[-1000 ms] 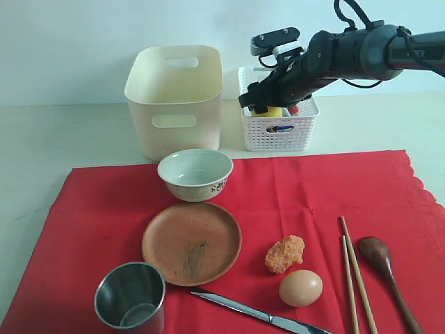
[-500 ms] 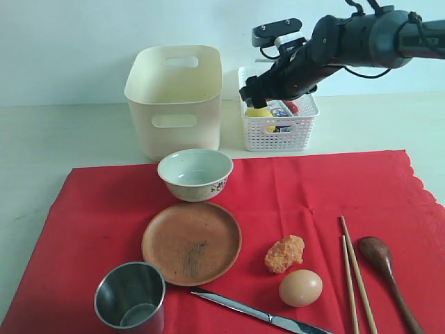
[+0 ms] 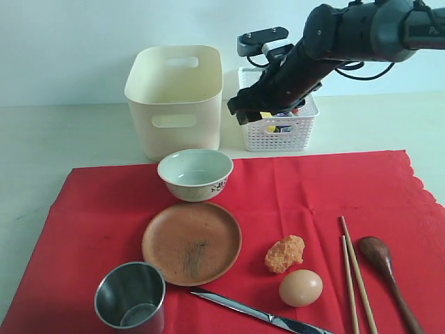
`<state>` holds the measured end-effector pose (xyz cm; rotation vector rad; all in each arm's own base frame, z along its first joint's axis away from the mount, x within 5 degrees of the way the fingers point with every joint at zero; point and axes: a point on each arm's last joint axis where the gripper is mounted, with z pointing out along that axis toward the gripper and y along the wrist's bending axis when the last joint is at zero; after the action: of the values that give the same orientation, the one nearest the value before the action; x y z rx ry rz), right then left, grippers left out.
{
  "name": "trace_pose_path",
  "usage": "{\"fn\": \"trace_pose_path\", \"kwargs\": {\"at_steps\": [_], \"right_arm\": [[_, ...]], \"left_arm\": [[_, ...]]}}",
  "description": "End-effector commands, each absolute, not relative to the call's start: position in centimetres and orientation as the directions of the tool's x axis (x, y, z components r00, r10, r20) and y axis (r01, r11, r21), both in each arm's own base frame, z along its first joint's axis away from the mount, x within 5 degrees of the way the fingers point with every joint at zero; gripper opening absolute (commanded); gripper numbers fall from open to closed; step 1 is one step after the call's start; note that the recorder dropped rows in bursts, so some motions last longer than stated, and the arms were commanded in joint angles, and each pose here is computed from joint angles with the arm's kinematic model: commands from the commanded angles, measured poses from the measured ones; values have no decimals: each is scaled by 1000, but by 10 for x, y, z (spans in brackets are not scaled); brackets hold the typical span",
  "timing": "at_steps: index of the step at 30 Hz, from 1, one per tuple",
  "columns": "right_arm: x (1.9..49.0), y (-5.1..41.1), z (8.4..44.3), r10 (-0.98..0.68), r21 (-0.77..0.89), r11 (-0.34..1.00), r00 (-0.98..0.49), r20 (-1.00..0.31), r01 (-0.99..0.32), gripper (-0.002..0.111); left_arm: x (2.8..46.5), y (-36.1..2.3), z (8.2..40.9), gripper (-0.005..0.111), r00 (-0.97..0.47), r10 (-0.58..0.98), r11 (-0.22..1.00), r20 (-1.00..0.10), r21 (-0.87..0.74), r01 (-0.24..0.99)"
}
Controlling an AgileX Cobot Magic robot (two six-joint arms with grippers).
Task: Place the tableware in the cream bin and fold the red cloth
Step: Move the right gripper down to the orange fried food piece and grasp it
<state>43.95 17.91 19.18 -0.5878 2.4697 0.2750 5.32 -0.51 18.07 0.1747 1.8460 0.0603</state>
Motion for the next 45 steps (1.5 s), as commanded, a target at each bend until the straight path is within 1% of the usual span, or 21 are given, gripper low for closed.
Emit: {"fn": "trace_pose_path", "kwargs": {"at_steps": [1, 8, 14, 19, 27, 31, 39, 45], "right_arm": [[418, 177, 210, -338, 50, 881, -698, -631, -471, 64], [376, 158, 217, -320, 33, 891, -680, -660, -452, 64], [333, 138, 223, -294, 11, 903, -638, -712, -428, 64], [302, 124, 226, -287, 5, 907, -627, -724, -422, 64], [258, 104, 216, -266, -7, 918, -602, -753, -397, 64], [240, 98, 213, -274, -2, 916, -621, -735, -402, 64], [219, 94, 204, -340, 34, 896, -734, -588, -443, 64], [215, 99, 203, -362, 39, 884, -735, -574, -467, 64]], "left_arm": [[53, -6, 180, 0, -263, 152, 987, -953, 131, 93], [53, -6, 180, 0, -263, 152, 987, -953, 131, 93], [53, -6, 180, 0, -263, 152, 987, -953, 131, 93], [53, -6, 180, 0, -263, 152, 987, -953, 131, 93], [53, -6, 180, 0, -263, 152, 987, -953, 131, 93], [53, -6, 180, 0, -263, 152, 987, -953, 131, 93], [53, -6, 180, 0, -263, 152, 987, -953, 131, 93], [53, -6, 180, 0, -263, 152, 987, -953, 131, 93]]}}
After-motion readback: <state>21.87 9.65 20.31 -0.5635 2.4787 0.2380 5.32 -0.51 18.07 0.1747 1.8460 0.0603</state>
